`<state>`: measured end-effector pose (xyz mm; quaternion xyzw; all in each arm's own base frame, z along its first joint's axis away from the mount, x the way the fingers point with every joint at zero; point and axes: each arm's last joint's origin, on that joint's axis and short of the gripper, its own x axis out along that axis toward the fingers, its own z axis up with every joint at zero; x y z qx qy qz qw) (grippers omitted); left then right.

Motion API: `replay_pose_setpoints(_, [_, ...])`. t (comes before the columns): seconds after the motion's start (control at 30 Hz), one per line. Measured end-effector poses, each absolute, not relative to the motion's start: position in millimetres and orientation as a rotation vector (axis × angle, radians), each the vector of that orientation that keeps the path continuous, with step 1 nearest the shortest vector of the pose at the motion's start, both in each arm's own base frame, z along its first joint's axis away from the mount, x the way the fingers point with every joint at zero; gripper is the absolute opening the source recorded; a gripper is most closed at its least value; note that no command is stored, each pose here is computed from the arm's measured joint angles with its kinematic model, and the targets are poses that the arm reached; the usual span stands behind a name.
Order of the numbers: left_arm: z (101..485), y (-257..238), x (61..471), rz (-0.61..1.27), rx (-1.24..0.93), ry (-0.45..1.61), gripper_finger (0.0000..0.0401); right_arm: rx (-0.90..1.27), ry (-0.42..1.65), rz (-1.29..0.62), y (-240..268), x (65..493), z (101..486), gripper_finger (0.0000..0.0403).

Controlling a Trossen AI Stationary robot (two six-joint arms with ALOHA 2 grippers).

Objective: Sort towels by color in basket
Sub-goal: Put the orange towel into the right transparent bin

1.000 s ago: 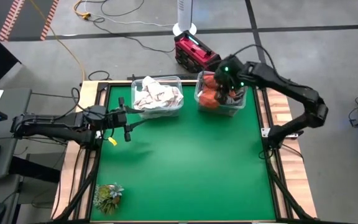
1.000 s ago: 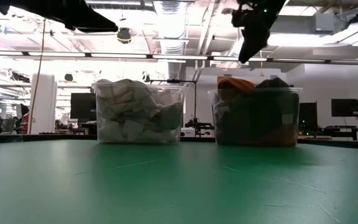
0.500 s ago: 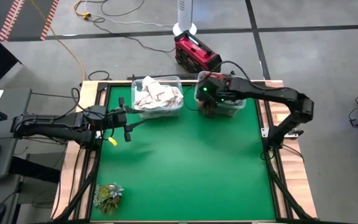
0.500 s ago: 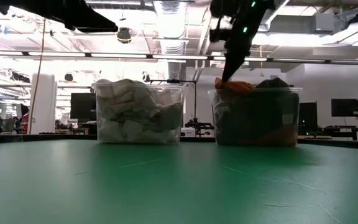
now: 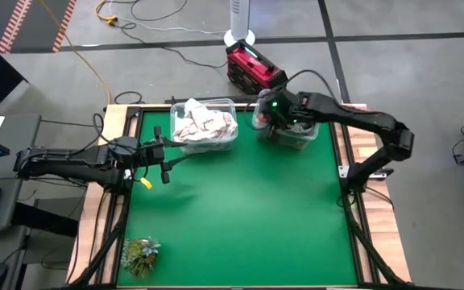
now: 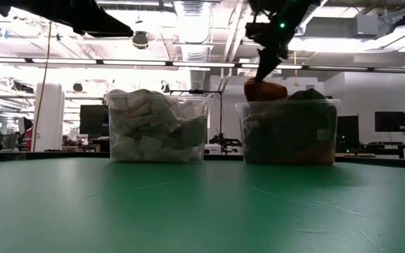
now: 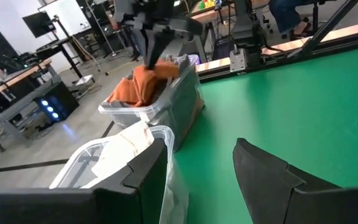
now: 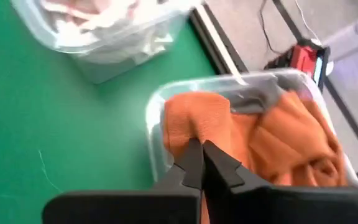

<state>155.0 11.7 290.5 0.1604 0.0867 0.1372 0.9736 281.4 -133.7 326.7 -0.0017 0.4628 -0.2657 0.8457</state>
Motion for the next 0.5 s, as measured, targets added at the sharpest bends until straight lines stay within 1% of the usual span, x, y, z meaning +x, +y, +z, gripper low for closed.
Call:
replay_pose_setpoints(0.13, [291, 12, 155, 0.278, 0.324, 0.174, 0.0173, 0.033, 1.011, -0.688, -149, 259, 333, 0.0017])
replay_pose_setpoints(0.27, [291, 12, 155, 0.279, 0.323, 0.165, 0.0173, 0.073, 1.096, -0.784, -180, 244, 319, 0.0013])
replay_pose_setpoints(0.37, [292, 12, 155, 0.282, 0.323, 0.164, 0.0173, 0.159, 1.138, -0.727, -203, 239, 292, 0.0018])
replay_pose_setpoints(0.5, [292, 12, 155, 0.282, 0.323, 0.165, 0.0173, 0.291, 1.236, -0.611, -223, 236, 242, 0.0018])
